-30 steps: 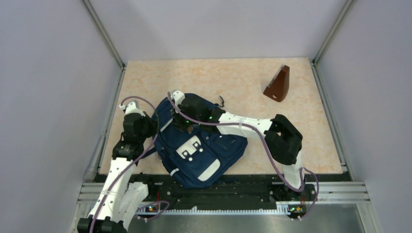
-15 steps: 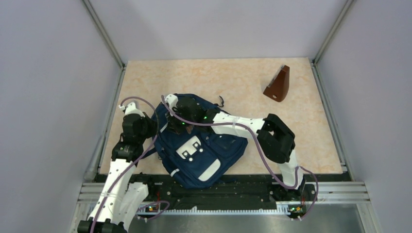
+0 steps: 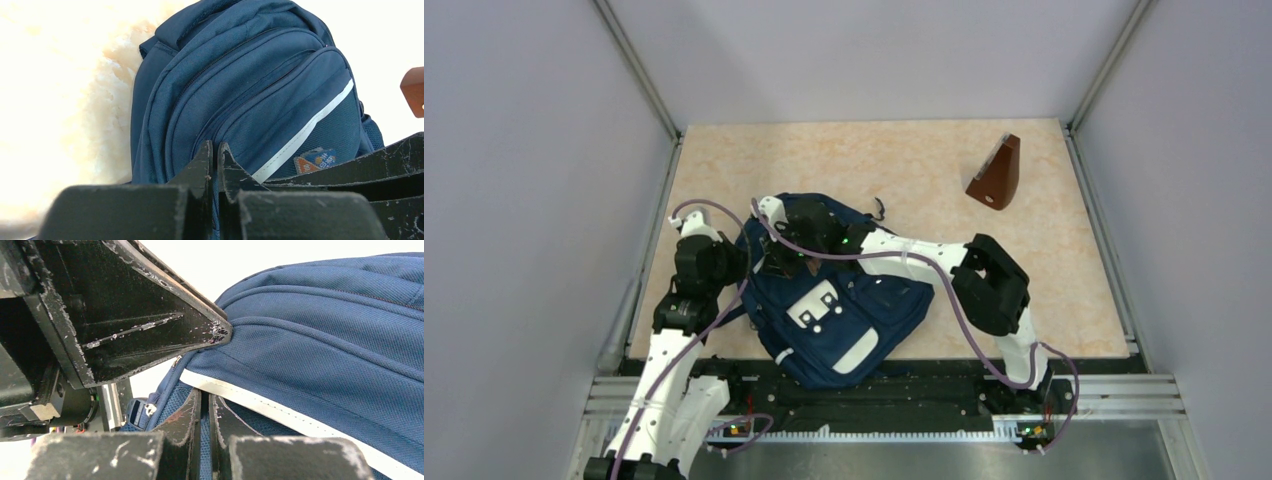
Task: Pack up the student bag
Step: Zip the student bag at the center of the board.
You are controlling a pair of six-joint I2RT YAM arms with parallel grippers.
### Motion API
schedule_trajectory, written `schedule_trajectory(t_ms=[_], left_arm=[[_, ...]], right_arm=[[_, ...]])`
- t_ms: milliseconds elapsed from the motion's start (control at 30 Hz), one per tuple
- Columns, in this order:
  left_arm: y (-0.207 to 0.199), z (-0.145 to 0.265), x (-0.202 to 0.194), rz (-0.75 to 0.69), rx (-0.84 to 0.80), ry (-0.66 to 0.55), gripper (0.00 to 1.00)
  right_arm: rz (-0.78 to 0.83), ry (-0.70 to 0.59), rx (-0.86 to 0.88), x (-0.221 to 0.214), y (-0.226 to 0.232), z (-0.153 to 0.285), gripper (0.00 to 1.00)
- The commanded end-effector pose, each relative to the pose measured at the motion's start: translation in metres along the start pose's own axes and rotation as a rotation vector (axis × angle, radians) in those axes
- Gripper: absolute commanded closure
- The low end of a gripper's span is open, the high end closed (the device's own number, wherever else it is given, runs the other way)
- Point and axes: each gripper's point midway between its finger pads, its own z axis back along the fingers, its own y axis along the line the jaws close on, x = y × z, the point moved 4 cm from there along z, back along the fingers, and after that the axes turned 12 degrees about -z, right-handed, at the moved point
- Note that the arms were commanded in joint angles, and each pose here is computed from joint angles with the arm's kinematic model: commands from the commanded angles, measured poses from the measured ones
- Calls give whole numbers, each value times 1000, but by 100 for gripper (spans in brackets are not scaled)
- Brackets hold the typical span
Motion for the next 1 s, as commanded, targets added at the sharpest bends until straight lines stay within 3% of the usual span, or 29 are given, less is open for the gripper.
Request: schedule_trajectory(t_ms=[0,200,400,467,500,600,633,767,967], left_arm=[[-27,10,28,0,-146,-88,100],[-26,9,30,-14,-138,-91,100],[-26,9,29,-21,-139,-91,100],[-26,11,29,-31,-143,-95,98],[-26,12,30,-36,-144,-100,86],[-24,14,32,-41,-133,-117,22],[-23,15,32,-41,-125,-120,13],[-20,15,33,-42,-103,-116,10],[-8,11,28,-46,-30,-107,8]], right_arm=[[67,-56,333,21,87,10,100],[61,-71,353,23,91,17,100],[43,-123,239,26,78,21,100],[57,-152,208,31,77,28,86],[63,-163,195,33,76,32,76],[78,-188,159,37,74,44,55],[78,-195,144,38,73,49,46],[55,-198,64,34,59,66,34],[-76,-227,-64,24,13,109,25]])
